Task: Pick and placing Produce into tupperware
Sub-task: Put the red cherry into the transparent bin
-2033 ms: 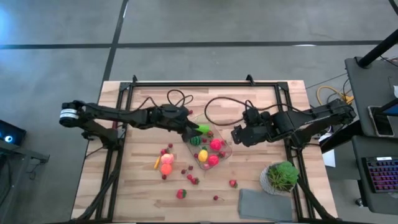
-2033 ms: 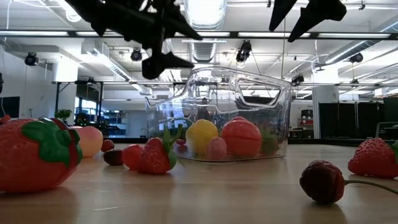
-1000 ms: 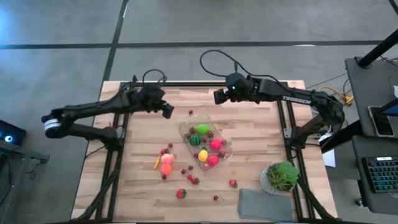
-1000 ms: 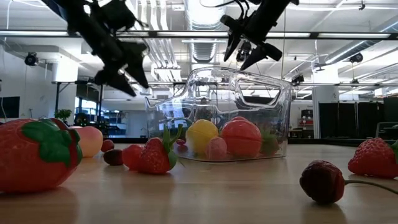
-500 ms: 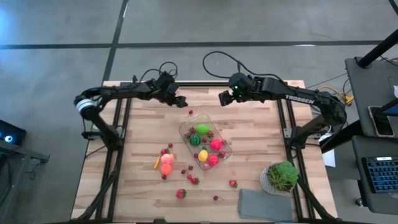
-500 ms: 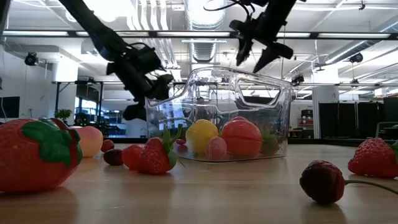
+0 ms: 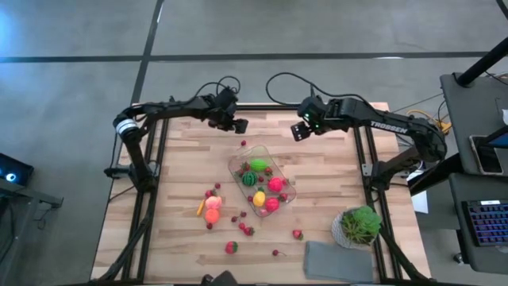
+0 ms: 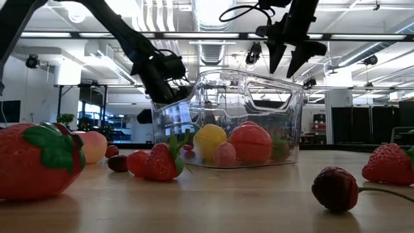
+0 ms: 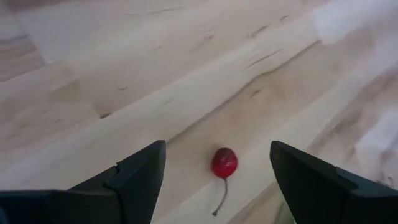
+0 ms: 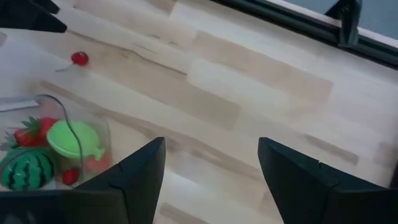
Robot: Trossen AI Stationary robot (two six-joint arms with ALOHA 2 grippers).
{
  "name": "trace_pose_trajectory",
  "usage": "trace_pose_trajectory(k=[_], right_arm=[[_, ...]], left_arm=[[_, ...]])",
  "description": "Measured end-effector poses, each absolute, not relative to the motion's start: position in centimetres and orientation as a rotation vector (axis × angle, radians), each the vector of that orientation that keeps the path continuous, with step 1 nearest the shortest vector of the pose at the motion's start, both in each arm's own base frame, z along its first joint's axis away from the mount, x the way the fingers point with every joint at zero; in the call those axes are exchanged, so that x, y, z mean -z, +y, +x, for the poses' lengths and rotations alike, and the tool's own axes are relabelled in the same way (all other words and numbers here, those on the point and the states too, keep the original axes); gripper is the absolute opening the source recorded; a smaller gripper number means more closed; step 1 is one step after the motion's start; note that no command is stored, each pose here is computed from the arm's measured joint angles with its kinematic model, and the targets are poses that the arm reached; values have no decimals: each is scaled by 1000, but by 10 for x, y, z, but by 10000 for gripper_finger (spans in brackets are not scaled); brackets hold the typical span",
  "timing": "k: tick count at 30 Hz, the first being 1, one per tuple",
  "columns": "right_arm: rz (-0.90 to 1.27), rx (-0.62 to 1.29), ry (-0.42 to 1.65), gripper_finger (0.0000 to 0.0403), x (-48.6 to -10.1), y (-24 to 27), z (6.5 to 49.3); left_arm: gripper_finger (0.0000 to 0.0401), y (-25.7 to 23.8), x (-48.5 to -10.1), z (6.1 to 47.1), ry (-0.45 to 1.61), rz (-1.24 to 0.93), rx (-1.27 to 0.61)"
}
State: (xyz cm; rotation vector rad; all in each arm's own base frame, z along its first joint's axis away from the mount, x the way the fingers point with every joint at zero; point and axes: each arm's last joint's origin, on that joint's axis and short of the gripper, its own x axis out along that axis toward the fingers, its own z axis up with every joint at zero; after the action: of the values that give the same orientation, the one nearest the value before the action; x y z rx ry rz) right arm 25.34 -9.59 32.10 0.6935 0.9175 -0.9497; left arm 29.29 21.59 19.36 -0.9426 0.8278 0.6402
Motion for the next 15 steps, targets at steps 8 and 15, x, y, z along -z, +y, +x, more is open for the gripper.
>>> trace_pose_trajectory(k=[8, 15], right_arm=[[683, 961, 960, 247, -318, -95, 250], [632, 977, 966, 242, -317, -96, 249]], left_arm=[[250, 217, -181, 298, 891, -1103, -687], [236, 212, -178, 311, 896, -1209, -587]])
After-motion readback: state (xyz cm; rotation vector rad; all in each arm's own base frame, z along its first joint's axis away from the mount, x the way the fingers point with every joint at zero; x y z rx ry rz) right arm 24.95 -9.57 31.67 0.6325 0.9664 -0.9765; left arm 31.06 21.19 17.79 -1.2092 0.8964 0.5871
